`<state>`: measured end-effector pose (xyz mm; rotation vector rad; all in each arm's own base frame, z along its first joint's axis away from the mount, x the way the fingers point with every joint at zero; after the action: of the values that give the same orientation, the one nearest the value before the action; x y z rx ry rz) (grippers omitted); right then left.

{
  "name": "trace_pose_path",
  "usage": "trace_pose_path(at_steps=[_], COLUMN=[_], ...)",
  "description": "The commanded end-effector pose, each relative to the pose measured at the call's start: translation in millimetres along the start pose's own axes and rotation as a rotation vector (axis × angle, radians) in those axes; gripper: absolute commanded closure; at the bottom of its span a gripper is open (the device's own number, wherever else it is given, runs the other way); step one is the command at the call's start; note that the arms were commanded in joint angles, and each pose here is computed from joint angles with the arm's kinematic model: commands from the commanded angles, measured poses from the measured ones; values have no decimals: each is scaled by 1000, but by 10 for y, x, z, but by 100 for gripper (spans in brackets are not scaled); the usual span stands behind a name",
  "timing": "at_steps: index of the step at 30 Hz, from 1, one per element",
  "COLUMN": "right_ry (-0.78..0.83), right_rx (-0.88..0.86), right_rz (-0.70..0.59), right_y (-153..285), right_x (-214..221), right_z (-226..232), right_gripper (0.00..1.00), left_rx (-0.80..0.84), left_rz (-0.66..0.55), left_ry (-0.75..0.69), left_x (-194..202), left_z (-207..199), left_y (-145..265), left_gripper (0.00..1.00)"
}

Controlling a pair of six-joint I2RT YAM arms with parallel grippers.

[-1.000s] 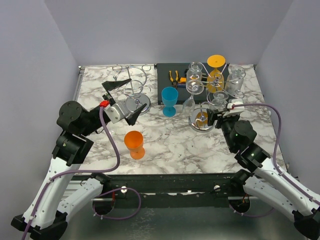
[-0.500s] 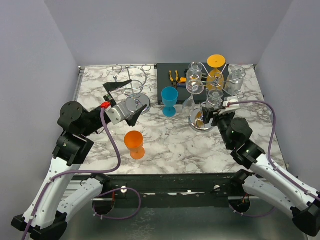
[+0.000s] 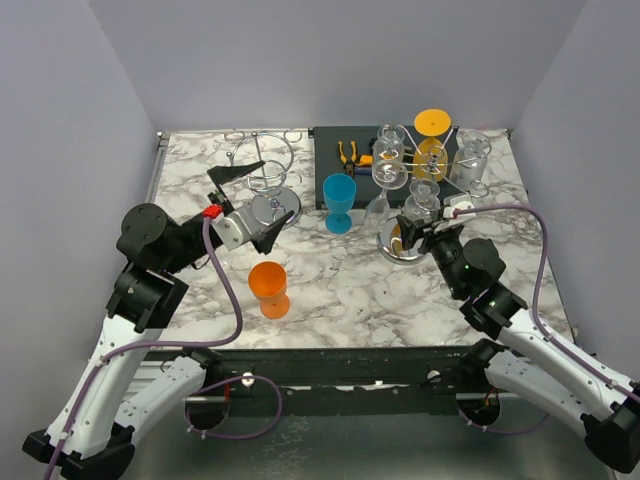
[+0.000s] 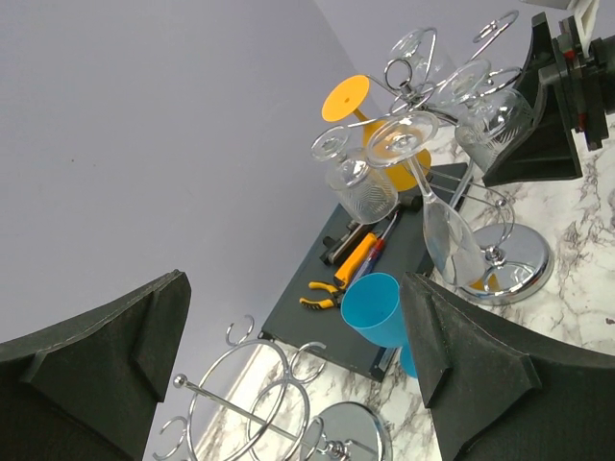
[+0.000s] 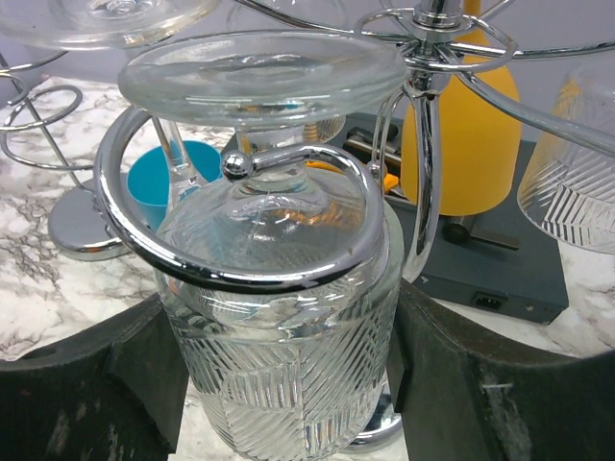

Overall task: Place the wine glass upside down on the wine glass rack
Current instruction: Turn the wine glass upside down at the wine rack.

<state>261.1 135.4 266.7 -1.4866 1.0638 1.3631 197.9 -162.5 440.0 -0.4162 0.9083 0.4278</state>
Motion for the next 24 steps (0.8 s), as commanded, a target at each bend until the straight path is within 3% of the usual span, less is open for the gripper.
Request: trace_pose_path(at_steps=[1,24], right_ry=[-12,-39], right_rx=[-50,-130], right_rz=[-107,-223], right_y=[7,240], right_x=[-191,-275], right_z=[53,94], right_gripper=[99,99], left_rx=[16,21], left_rz=[-10,-6], left_ry=[-15,-21], left_x=[4,35], left_z=[-37,-62], left_y=[18,29], left_gripper=[1,1])
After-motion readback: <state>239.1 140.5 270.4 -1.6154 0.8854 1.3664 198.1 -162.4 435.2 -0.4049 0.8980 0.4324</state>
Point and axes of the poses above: each gripper's point midway between its finger pads, its own y axis back along the fingers, its own z axis along the line the jaws close on, x = y × z, the point moved 3 cm from there along y, back along the fingers, and after that the axes turned 2 degrees about y, right-handed, at the moved point
